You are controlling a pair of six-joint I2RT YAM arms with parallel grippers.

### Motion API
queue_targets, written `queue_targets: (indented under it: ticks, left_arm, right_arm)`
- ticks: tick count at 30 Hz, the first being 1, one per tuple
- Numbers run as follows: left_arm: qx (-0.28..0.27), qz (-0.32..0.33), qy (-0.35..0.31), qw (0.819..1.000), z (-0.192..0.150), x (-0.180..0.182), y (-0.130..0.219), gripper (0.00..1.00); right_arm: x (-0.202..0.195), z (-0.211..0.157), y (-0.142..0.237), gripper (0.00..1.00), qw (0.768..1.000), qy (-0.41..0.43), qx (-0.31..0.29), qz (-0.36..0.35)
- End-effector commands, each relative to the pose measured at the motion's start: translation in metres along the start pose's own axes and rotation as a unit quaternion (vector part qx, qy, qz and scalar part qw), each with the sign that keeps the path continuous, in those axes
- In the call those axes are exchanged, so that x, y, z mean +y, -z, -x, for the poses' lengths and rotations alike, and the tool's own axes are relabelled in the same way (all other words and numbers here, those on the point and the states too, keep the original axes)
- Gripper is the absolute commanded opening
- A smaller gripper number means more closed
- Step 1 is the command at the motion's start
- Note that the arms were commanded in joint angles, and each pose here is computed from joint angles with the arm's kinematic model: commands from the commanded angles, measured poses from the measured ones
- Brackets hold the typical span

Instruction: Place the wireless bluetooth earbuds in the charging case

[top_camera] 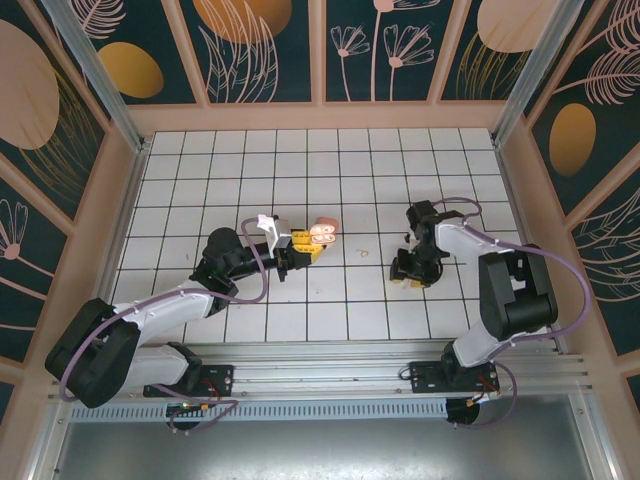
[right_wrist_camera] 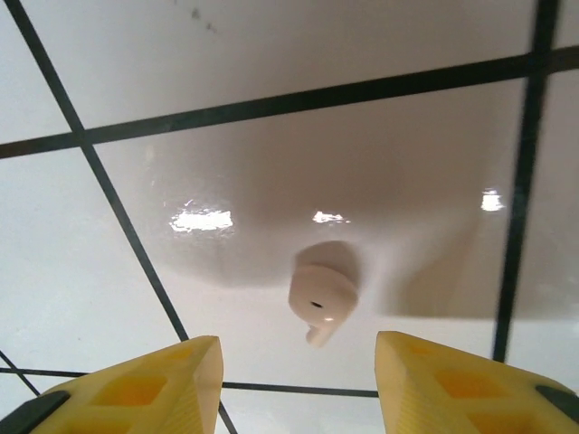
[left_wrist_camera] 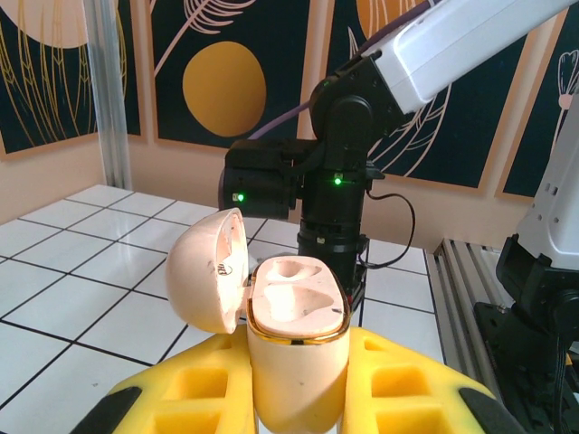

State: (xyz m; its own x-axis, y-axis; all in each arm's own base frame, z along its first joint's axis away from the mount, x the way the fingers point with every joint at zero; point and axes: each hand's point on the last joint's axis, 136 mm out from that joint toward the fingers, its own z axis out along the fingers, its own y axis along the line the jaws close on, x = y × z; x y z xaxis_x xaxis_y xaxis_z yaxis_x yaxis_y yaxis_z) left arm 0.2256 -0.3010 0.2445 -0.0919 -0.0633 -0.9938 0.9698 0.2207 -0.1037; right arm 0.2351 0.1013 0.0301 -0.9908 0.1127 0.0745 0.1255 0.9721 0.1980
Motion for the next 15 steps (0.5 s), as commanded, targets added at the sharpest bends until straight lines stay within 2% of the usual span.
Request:
queue_targets:
  ticks: [1,4,15]
  left_arm:
    - [-0.024,-0.01,-0.021,0.999,0.021,-0.005,-0.003,0.14]
    - [-0.023,-0.009,-0.02,1.0,0.02,-0.004,-0.002,0.14]
    - [-0.019,-0.004,-0.022,1.0,0.019,-0.003,-0.002,0.14]
  right_arm:
    - [-0.011,0.007,0.017,0.47,0.999,-0.004,-0.017,-0.047]
    - [-0.014,0.011,0.016,0.45,0.998,-0.001,-0.015,-0.062]
    - [0.001,0.022,-0.001,0.39,0.999,0.022,-0.002,-0.046]
